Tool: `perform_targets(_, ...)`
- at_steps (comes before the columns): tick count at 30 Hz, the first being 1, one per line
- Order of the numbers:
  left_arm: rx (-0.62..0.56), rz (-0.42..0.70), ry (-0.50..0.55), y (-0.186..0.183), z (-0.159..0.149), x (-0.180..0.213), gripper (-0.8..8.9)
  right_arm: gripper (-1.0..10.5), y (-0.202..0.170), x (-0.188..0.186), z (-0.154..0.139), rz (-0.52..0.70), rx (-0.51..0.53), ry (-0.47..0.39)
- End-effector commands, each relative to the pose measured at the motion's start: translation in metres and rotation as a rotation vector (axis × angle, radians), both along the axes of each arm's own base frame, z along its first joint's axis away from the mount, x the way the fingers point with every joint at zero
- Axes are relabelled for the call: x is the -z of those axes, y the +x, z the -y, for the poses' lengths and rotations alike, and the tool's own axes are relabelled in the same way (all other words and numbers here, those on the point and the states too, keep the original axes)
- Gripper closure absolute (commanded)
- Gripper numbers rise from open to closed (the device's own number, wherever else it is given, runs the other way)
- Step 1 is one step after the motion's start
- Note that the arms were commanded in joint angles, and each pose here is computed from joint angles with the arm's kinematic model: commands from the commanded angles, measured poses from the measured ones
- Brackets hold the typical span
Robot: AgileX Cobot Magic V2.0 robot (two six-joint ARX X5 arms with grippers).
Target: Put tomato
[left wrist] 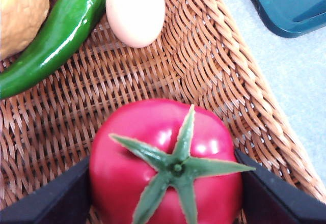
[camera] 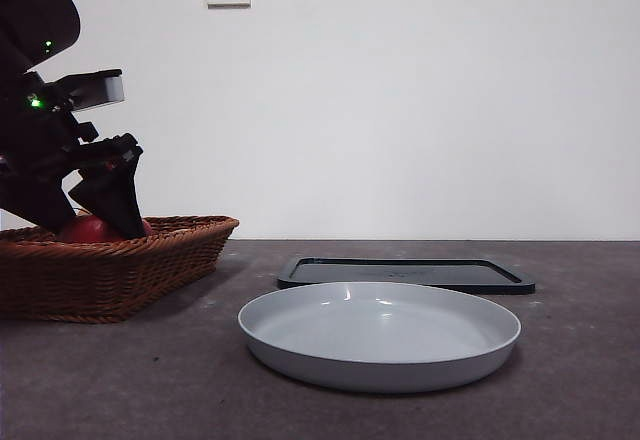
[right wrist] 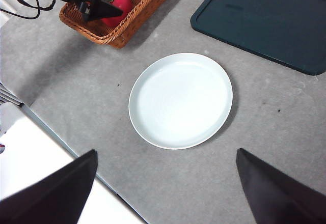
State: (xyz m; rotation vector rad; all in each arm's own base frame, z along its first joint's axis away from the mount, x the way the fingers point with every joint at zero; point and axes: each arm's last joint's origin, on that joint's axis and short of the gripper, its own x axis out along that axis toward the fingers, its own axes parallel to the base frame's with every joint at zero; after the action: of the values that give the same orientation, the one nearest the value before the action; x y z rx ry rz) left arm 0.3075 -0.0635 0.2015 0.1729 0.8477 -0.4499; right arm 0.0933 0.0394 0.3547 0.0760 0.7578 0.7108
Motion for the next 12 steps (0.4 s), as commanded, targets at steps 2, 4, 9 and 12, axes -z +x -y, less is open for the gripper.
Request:
perform_targets(2,-0.01,0.076,-0.026,0.002,0.002,-0.027,5.41,5.1,0.001,-0.005,-0.001,0.023,-0.01,0.002)
perform_targets(4,-0.011,0.114,-0.046,-0.001,0.004,-0.043,5.41,5.1,0.001,-0.005,-0.001,0.023,-0.01,0.002)
perform_targets(9,0.077,0.203,-0.137,-0.021,0.016,-0.084,5.41,5.1,0.001,-0.005,-0.001,0.023,-0.01,0.001)
perform_targets(12,0.171,0.223,-0.201,-0.038,0.029,-0.1,5.41,5.1,0.001,-0.005,-0.001,0.024,-0.005,-0.003)
